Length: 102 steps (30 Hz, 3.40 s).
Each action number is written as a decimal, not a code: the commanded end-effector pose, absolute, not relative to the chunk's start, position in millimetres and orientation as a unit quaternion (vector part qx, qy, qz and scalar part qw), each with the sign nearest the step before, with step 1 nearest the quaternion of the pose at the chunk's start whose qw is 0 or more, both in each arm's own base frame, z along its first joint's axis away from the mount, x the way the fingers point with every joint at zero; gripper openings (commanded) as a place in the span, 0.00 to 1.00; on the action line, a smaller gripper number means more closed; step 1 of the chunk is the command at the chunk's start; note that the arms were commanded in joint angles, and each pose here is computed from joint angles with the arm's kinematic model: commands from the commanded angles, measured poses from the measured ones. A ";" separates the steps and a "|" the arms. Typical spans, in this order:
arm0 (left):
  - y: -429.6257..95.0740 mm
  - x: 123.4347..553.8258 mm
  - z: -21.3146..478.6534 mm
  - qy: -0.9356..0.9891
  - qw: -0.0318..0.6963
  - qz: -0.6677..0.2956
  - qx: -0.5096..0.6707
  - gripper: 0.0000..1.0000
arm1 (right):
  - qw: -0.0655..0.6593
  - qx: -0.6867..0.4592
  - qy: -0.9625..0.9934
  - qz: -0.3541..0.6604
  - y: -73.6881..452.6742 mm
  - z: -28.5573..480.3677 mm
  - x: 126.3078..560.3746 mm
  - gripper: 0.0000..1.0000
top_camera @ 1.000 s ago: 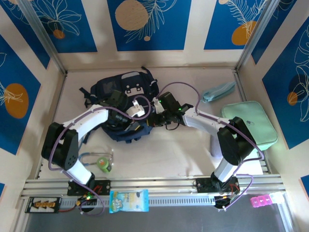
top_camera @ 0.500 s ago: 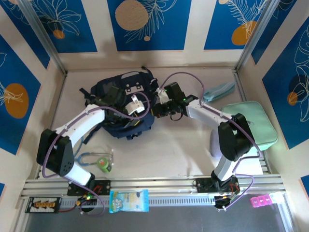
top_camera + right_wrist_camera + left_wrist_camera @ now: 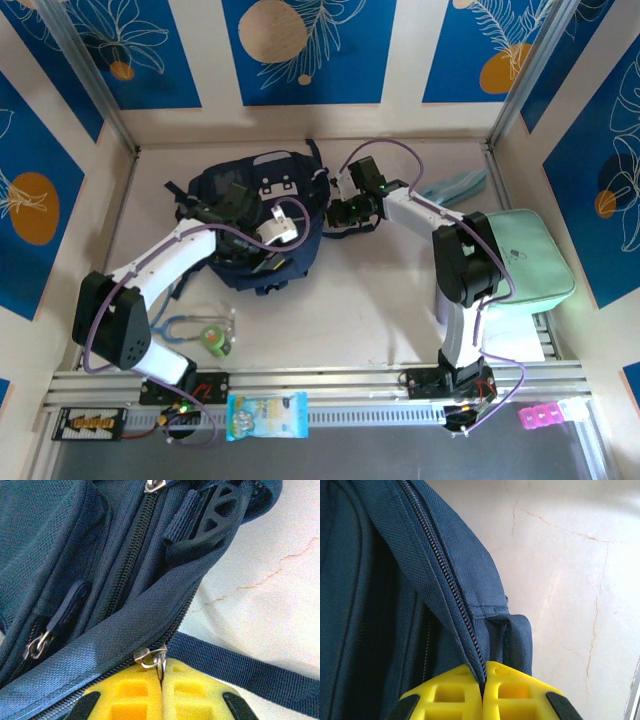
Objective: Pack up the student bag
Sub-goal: Zip the student bag at the center of the table, then unzip the student bag at the center of the table.
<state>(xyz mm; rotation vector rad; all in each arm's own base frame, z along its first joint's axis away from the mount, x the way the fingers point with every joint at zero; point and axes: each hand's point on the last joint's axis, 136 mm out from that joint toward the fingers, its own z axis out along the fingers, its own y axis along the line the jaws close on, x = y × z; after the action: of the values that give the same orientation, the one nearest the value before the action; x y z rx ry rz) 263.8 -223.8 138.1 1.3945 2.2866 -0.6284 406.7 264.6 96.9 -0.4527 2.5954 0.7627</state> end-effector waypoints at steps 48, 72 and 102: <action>-236.4 232.8 172.2 0.812 0.219 -0.198 0.504 0.68 | 0.272 -0.015 0.936 0.223 170.1 153.8 355.6 0.57; -248.8 314.0 95.2 0.738 0.117 -0.012 0.664 0.46 | 0.311 0.079 0.910 0.262 132.8 177.7 311.2 0.76; -244.2 329.2 215.6 0.748 0.400 -0.082 0.523 0.00 | 0.261 -0.010 0.883 0.391 215.7 193.4 354.6 0.73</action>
<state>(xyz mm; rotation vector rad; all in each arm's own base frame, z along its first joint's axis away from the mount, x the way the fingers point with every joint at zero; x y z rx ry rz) 312.4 -226.9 176.4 1.5093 2.0006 -0.1096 343.6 190.5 175.4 0.0701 2.4405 0.9428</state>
